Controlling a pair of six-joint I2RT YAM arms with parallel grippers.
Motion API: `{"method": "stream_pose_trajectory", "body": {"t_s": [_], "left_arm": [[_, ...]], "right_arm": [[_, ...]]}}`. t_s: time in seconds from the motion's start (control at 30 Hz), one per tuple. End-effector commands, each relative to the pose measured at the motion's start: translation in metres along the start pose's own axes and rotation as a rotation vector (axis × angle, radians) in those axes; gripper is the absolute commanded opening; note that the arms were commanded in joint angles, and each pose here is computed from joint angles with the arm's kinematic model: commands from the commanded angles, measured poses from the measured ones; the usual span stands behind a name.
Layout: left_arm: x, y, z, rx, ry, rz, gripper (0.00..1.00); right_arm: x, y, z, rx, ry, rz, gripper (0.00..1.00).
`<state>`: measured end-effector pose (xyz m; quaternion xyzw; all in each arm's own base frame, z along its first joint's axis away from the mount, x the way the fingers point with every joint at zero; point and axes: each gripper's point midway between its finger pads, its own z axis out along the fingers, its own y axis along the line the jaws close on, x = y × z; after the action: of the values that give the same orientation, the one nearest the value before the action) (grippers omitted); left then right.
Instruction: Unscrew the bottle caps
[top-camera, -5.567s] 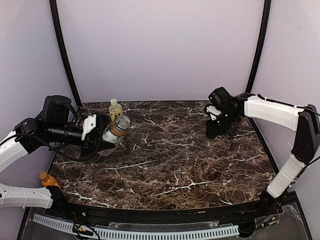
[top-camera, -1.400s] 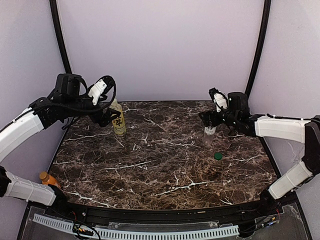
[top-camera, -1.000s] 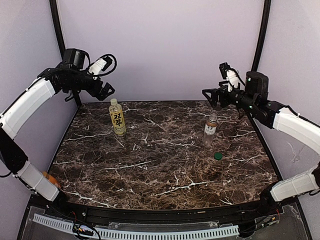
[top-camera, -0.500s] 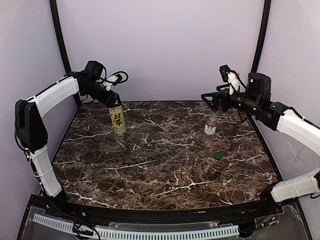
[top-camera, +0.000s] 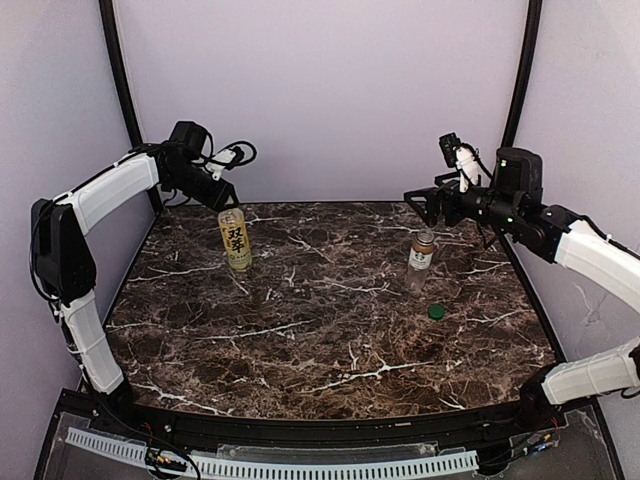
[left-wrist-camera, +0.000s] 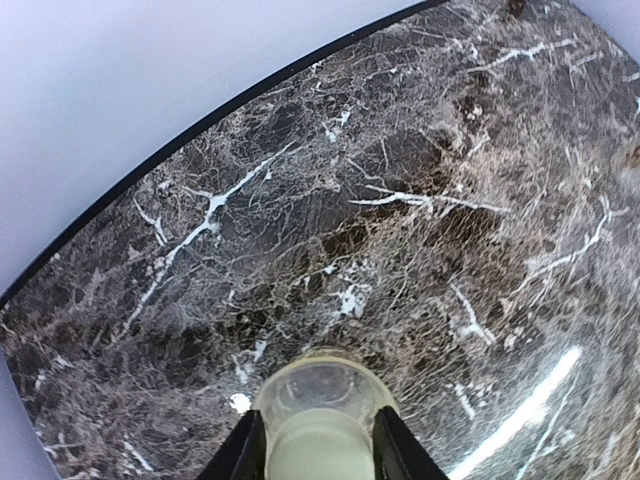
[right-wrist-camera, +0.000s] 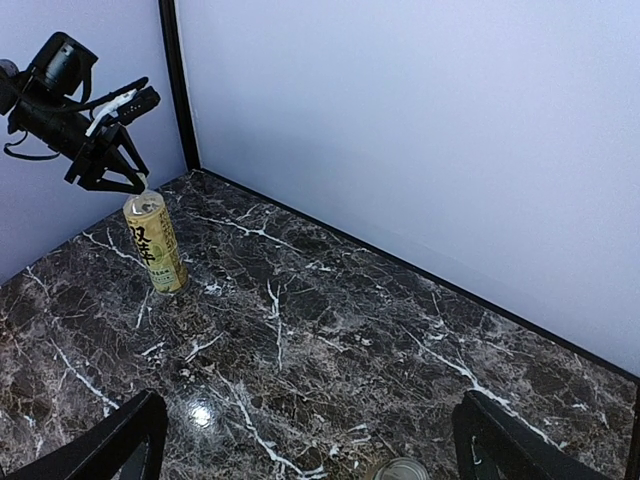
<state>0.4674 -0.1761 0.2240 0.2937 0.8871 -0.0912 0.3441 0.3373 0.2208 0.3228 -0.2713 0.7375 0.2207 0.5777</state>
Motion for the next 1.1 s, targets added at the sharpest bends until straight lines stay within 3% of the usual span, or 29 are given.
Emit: {"method": "stream_pose_trajectory", "body": {"t_s": [0.0, 0.1, 0.17, 0.3, 0.37, 0.5, 0.67, 0.8, 1.07], "left_arm": [[-0.006, 0.004, -0.005, -0.024, -0.005, 0.019, 0.32], [-0.003, 0.004, -0.006, -0.024, 0.008, 0.033, 0.07], [-0.002, -0.001, -0.009, 0.001, 0.010, 0.057, 0.01], [-0.008, -0.037, -0.034, 0.105, 0.002, 0.177, 0.01], [-0.015, -0.073, -0.066, 0.170, -0.037, 0.335, 0.01], [-0.001, -0.164, -0.121, 0.354, -0.073, 0.602, 0.01], [0.033, -0.244, -0.171, 0.590, -0.063, 0.724, 0.01], [0.031, -0.263, -0.191, 0.598, -0.127, 0.770, 0.01], [0.021, -0.272, -0.196, 0.604, -0.161, 0.783, 0.01]], "right_arm": [[-0.005, 0.003, -0.005, -0.004, -0.016, -0.003, 0.99], [-0.007, 0.004, -0.008, -0.004, -0.021, -0.005, 0.99], [-0.009, 0.004, -0.010, -0.002, -0.026, -0.009, 0.99], [-0.015, 0.015, -0.014, -0.050, -0.043, -0.018, 0.99], [-0.020, 0.034, -0.013, -0.135, -0.053, -0.031, 0.98], [-0.025, 0.098, -0.003, -0.352, -0.067, -0.119, 0.96], [-0.020, 0.185, 0.014, -0.596, -0.070, -0.249, 0.99], [-0.003, 0.232, 0.025, -0.741, -0.049, -0.285, 0.99], [0.000, 0.279, 0.042, -0.897, -0.090, -0.277, 0.99]]}}
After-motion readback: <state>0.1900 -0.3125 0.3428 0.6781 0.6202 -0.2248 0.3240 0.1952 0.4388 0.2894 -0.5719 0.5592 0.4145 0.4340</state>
